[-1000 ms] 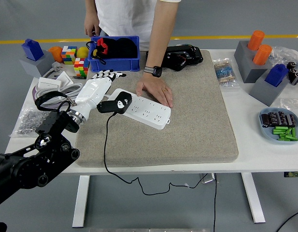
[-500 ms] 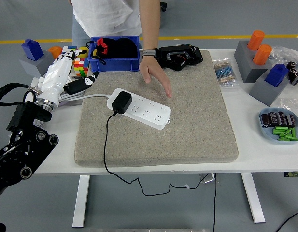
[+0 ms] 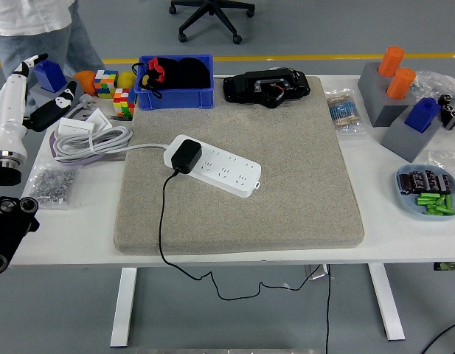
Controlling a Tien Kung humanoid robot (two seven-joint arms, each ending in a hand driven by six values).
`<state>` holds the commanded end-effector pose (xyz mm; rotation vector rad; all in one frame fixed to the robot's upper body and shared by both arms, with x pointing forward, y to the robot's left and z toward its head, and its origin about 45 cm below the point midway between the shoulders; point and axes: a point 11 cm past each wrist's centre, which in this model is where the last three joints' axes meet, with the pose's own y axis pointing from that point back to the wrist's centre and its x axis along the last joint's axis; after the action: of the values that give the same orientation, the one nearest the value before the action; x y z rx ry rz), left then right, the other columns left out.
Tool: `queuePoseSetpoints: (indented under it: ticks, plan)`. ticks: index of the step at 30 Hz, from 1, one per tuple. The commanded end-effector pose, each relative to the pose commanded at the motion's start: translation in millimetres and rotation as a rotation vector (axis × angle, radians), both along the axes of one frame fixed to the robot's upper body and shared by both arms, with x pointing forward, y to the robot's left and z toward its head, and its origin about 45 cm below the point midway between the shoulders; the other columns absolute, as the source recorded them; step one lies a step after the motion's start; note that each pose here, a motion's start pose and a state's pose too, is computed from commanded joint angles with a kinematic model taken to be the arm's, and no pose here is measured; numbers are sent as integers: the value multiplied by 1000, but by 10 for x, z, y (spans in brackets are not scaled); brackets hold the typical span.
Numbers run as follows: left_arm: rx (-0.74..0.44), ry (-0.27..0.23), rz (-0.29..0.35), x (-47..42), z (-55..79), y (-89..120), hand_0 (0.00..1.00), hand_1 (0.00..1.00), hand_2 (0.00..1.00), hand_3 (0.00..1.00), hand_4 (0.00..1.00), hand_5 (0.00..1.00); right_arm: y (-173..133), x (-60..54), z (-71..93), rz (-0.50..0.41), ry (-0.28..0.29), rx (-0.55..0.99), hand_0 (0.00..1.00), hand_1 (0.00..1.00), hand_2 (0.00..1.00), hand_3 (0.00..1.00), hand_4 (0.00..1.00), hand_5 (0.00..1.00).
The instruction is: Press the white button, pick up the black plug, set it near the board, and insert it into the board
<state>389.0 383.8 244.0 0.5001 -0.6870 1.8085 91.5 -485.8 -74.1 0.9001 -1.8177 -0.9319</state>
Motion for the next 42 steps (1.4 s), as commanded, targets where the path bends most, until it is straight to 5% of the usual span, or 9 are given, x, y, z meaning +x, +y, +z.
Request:
queuePoseSetpoints:
  ticks: [8,18,42]
  plan:
    - [-35,15,76,-250,-73,371,928,922,887,863,731,437,32,16,-12,-4,-4,8,616,561,595,546,627,300]
    - [-50,-34,127,-277,47,462,915,913,883,855,736,435,60,93,-8,6,-11,13,617,562,598,547,630,304]
    - [-60,82,140,-511,-288,501,900,905,886,849,741,386,170,-321,-154,-60,64,32,617,561,605,544,639,316]
